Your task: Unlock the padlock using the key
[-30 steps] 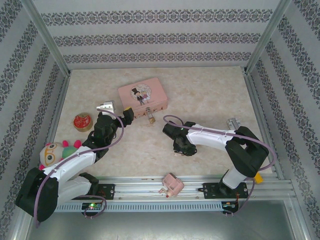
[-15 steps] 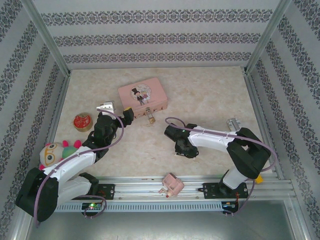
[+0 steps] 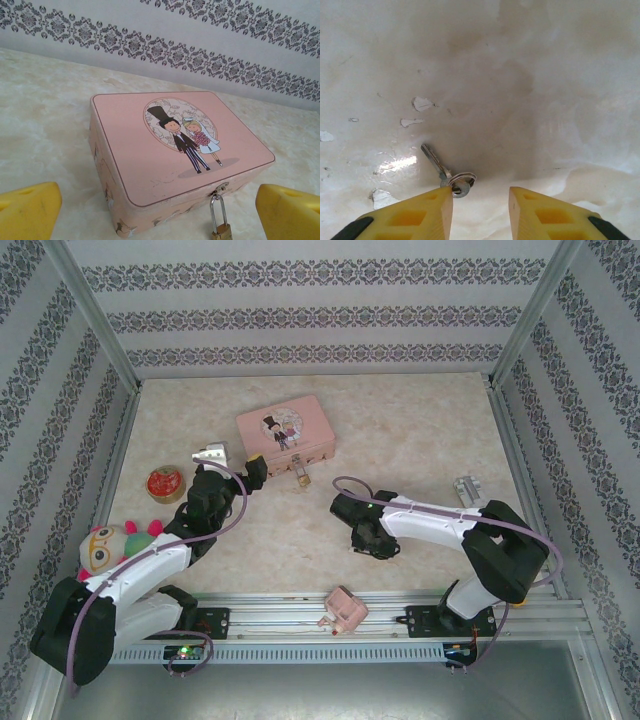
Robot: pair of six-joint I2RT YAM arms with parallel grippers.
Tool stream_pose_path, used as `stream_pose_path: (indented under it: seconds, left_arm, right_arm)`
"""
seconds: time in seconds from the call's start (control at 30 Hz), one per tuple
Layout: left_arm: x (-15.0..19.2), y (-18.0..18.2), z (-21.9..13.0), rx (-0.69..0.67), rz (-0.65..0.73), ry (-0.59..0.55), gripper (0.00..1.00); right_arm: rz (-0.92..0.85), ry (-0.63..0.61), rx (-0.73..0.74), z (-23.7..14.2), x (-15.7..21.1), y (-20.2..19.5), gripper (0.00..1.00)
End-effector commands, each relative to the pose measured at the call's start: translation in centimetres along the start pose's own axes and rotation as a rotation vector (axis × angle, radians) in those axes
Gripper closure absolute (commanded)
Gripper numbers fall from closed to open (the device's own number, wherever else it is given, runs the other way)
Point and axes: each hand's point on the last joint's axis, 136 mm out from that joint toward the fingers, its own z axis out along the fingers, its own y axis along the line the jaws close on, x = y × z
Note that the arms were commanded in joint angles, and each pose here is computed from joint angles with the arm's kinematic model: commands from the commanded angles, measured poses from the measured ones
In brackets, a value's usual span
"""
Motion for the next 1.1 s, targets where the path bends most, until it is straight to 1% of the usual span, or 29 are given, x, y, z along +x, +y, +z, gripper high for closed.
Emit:
stream_pose_path:
  seconds: [0.0,0.47,0.67,0.97,1.07]
  left_arm:
    - [-0.8,-0.4,-0.4,0.015,-0.018,-0.039,0.01]
    - [-0.7,-0.7,-0.1,0.021,-0.006,-0.031,0.01]
    - [-0.6,-0.7,0.0,0.020,-0.007,-0.028,0.01]
    - [-0.5,-0.8,0.3,0.024,-0.009,-0.022,0.01]
    - [-0.4,-0.9,0.4,0.026,-0.010,-0.018,0.01]
  right_arm:
    - [0.004,-0.002,0.003,-0.2,0.3,-0.1,0.61]
    - [0.016,-0.024,-0.004,0.0,-0.7,1.3,0.60]
    - [0.024,-0.011,0.018,0.6,-0.5,0.6,0.61]
    - [0.033,-0.009,0.034,0.2,0.0,-1.0,0.62]
    - [0.043,-0.014,0.033,0.1,0.1,-1.4,0.64]
